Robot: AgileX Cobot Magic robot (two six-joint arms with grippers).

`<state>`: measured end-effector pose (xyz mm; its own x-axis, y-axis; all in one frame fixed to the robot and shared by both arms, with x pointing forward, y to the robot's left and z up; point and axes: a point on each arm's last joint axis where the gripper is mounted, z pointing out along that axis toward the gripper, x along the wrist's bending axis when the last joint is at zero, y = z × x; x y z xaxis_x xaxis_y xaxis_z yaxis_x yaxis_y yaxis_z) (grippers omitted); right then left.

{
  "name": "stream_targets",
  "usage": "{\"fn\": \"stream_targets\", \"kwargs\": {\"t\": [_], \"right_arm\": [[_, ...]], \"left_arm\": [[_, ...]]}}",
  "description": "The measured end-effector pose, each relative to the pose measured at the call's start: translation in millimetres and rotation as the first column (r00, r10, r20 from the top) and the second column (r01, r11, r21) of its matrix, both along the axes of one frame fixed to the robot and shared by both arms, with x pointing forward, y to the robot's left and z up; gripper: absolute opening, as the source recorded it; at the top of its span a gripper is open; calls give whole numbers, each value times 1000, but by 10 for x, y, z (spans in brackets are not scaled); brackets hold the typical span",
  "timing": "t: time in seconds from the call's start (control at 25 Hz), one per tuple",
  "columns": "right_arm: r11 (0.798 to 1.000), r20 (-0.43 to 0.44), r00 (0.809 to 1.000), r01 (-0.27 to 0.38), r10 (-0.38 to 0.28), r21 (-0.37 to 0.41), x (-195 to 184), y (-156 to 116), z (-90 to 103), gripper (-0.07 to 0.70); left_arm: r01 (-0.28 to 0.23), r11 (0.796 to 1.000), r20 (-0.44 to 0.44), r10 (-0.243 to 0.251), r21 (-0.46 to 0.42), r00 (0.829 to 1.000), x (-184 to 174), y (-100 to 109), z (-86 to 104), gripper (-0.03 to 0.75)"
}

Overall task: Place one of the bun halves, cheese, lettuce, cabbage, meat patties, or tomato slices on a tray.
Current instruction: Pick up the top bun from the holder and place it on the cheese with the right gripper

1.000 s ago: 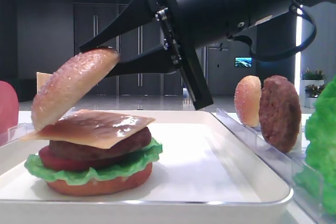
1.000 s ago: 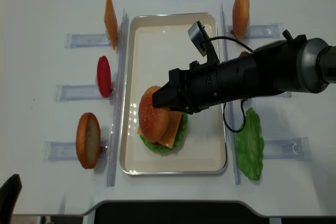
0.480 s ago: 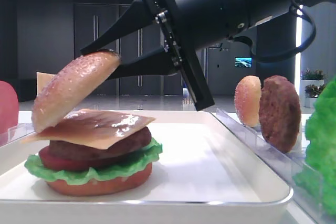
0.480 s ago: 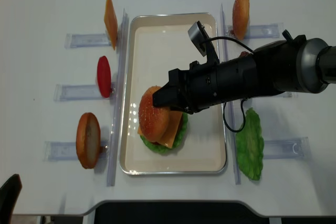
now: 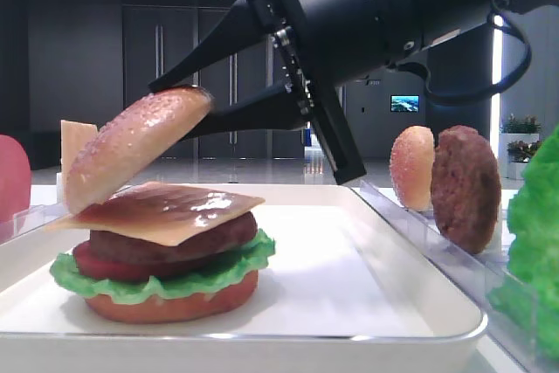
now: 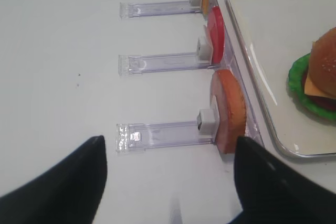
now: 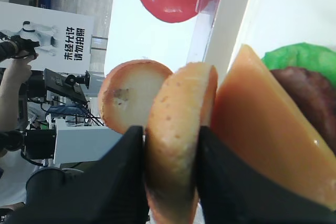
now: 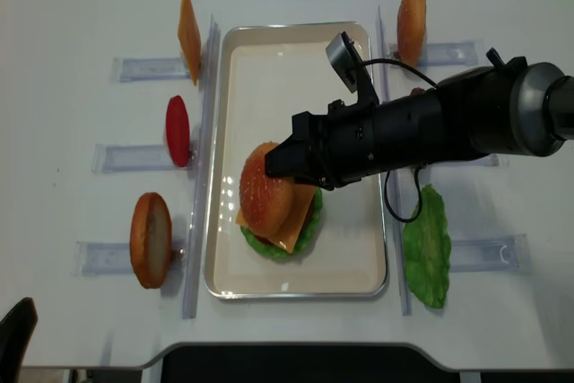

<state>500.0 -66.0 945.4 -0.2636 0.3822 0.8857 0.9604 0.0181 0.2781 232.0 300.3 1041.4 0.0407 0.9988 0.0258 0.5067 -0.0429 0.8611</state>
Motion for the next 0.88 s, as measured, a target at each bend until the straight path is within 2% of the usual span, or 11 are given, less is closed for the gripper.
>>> {"fn": "stream_targets", "kwargs": {"t": [0.44,0.72,0.88], "right_arm": [[998,15,999,29,-28,-53,38,-36,-46,356],[997,20,999,32,-31,-69,44,-43,-63,503],[995,26,999,38,-35,-94,52,-58,-82,526]], "left_arm": [[0,1000,0,0,0,1000,0,0,0,576],[0,1000,0,0,0,1000,0,0,0,576],[0,1000,0,0,0,1000,0,0,0,576]]}}
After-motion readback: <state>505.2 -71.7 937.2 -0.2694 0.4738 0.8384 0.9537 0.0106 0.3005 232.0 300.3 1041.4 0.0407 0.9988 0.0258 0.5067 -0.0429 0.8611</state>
